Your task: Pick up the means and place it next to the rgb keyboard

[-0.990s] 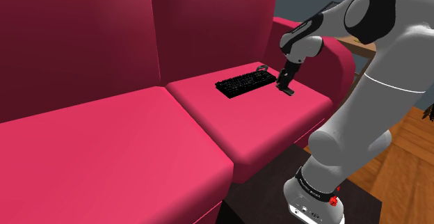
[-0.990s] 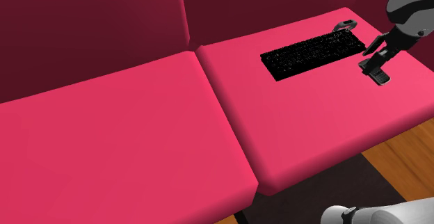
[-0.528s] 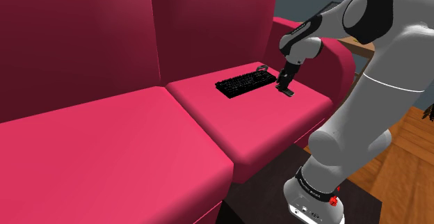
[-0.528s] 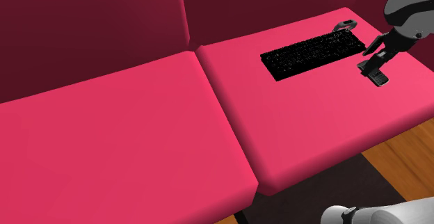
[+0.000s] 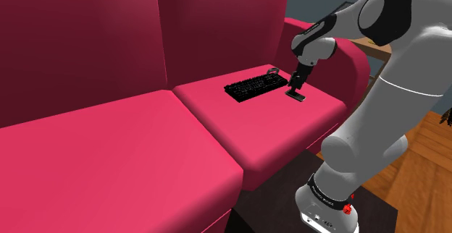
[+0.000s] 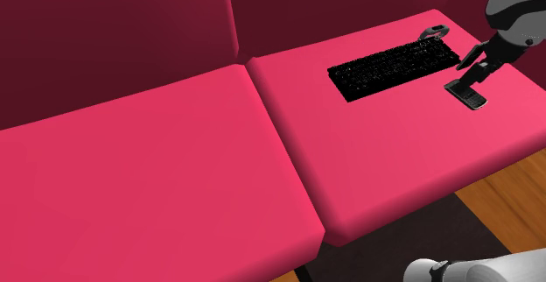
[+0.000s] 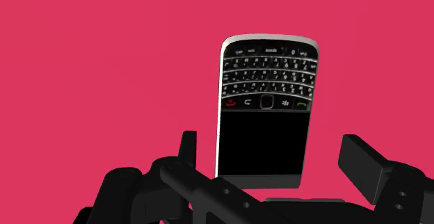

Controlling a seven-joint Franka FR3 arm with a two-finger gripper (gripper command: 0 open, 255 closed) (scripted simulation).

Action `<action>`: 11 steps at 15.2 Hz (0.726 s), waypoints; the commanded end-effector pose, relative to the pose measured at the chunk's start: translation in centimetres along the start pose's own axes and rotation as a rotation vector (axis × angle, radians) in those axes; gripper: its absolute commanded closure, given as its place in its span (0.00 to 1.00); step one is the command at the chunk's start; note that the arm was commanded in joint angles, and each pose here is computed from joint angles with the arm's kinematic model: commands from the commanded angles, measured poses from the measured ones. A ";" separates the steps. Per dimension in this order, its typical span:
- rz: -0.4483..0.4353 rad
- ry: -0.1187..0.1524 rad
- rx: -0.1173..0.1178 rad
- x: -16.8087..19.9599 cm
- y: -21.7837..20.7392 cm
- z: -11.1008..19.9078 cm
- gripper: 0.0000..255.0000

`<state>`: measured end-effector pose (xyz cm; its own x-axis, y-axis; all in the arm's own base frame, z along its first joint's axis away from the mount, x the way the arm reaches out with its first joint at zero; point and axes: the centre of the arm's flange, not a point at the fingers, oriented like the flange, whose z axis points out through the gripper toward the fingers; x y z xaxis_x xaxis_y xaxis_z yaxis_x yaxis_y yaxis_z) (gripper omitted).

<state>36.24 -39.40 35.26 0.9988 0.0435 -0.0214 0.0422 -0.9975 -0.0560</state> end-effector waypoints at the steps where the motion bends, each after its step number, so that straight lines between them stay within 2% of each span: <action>1: 0.000 0.000 0.000 0.0 0.0 -2.0 0.00; 3: 0.000 0.000 0.000 0.0 0.0 -4.3 0.00; 11: 0.000 0.000 0.000 0.0 0.0 -4.3 0.00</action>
<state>36.32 -39.67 39.56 0.9988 0.0434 -0.0216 0.0421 -0.9975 -0.0563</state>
